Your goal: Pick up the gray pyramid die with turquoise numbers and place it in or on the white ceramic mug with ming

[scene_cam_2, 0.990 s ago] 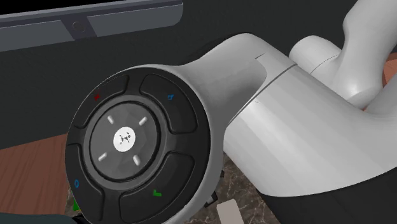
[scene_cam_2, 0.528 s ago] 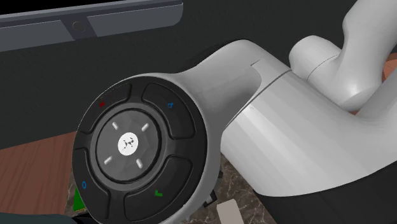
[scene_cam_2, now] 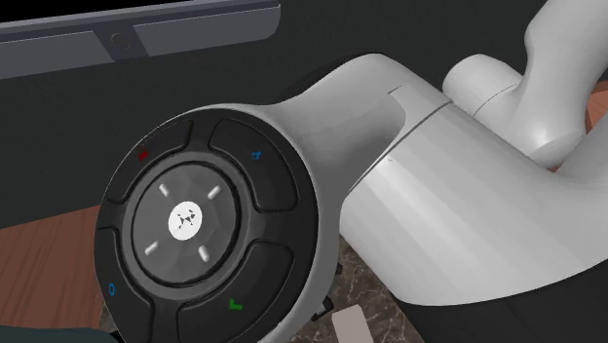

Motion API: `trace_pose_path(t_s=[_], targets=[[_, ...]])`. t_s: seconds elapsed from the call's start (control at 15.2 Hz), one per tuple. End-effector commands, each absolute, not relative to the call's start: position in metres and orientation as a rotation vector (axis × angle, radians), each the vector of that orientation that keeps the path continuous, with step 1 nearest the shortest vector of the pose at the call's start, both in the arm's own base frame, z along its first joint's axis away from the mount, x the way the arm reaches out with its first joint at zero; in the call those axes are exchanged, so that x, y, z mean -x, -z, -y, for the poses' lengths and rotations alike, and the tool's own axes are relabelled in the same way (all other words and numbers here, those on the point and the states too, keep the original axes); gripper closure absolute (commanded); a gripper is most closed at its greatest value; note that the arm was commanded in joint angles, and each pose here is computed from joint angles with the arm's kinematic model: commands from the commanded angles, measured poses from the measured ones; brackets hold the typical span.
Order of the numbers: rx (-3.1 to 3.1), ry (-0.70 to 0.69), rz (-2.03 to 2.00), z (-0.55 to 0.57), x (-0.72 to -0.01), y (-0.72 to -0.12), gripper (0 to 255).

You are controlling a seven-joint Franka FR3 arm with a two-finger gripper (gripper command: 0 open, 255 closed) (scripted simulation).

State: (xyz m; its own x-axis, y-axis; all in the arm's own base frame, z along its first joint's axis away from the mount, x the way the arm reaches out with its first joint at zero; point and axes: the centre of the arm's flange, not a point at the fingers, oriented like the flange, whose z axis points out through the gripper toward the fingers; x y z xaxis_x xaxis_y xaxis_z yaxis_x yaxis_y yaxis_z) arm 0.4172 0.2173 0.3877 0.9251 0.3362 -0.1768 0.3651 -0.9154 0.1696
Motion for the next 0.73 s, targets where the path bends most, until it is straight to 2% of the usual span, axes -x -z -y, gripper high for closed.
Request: trace_pose_path(t_s=[0.0, 0.13, 0.66], targets=[[-2.885, 0.214, -0.531, -0.221, -0.419, -0.408, 0], [-2.885, 0.214, -0.531, -0.226, -0.422, -0.430, 0], [-2.885, 0.214, -0.531, -0.226, -0.422, -0.430, 0]])
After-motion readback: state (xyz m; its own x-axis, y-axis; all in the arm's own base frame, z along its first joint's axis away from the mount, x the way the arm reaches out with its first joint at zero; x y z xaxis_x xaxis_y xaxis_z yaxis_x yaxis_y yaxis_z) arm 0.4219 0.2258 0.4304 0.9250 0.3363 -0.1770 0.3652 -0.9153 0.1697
